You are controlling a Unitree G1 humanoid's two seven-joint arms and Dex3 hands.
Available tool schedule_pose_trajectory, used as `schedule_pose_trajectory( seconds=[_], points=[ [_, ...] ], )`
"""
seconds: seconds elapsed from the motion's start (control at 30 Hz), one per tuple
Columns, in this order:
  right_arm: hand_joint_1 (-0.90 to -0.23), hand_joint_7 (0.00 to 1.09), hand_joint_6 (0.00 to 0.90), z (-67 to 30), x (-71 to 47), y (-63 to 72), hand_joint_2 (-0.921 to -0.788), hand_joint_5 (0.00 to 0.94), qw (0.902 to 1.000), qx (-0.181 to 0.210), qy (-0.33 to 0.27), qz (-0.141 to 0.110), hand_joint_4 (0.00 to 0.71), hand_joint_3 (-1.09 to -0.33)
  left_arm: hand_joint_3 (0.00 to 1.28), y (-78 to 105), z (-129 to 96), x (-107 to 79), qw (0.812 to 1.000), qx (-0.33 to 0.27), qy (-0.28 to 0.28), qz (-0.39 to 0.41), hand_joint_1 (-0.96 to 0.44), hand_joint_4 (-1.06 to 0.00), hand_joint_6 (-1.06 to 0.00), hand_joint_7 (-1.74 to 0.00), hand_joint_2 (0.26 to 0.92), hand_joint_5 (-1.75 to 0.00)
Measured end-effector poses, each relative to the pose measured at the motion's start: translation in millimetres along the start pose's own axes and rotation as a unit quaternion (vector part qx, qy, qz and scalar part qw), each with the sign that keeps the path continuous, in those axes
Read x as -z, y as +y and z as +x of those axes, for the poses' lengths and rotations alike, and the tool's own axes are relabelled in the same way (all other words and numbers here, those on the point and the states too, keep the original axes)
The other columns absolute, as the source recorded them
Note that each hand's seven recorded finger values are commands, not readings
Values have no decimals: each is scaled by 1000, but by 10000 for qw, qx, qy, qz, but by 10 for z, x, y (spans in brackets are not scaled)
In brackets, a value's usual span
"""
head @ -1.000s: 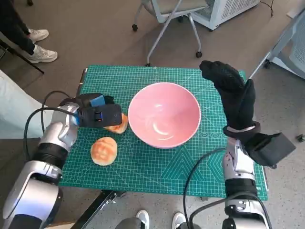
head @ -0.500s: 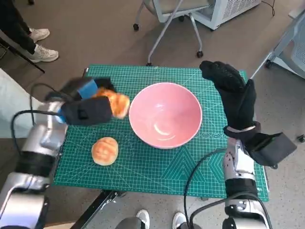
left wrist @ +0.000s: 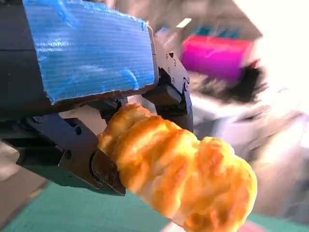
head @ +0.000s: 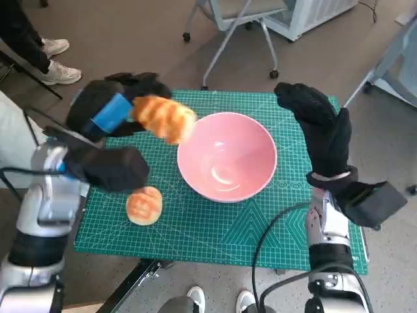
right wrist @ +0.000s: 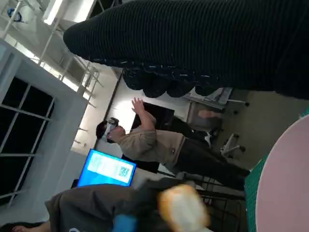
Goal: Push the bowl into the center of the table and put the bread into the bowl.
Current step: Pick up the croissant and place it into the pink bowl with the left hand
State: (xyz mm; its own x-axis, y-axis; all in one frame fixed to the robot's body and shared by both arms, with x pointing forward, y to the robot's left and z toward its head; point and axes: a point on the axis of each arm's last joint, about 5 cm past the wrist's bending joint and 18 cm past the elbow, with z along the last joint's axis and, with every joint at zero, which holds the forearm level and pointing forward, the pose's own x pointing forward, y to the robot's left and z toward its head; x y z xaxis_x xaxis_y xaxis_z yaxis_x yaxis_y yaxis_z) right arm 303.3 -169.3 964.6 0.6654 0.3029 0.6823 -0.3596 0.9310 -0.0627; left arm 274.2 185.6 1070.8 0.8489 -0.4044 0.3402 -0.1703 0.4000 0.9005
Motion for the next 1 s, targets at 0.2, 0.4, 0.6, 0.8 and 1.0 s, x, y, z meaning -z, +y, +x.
schedule_pose_trajectory(
  seconds=[0.2, 0.4, 0.6, 0.8, 1.0],
  points=[
    [-658, 506, 126, -3, 0, -3, -921, 3, 10000, 4, 1, 3, 235, -745, 4, -94, 43, -112, 9991, 171, -367, -95, 3, -874, -716, -1069, 891, -963],
    [-658, 507, 127, -6, 0, -5, -921, 3, 10000, -3, 4, 5, 236, -743, 8, -230, 153, -190, 9972, 464, -565, -128, 3, -840, -698, -1084, 900, -1006],
    [-658, 507, 127, -9, 0, -8, -921, 3, 10000, -14, 4, 6, 237, -743, 9, -300, 218, -223, 9960, 654, -603, -48, 3, -835, -696, -1084, 902, -1014],
    [-657, 506, 128, -32, -7, -41, -921, 2, 10000, 36, 11, -12, 237, -741, 13, -371, 311, -239, 9942, 839, -672, -42, 3, -801, -659, -1123, 915, -1051],
    [-653, 504, 128, -33, -3, -35, -921, 2, 10000, 46, -3, 28, 237, -741, 108, -604, 415, -194, 9888, 1388, -528, -112, 3, -672, -553, -1239, 920, -1179]
  ],
)
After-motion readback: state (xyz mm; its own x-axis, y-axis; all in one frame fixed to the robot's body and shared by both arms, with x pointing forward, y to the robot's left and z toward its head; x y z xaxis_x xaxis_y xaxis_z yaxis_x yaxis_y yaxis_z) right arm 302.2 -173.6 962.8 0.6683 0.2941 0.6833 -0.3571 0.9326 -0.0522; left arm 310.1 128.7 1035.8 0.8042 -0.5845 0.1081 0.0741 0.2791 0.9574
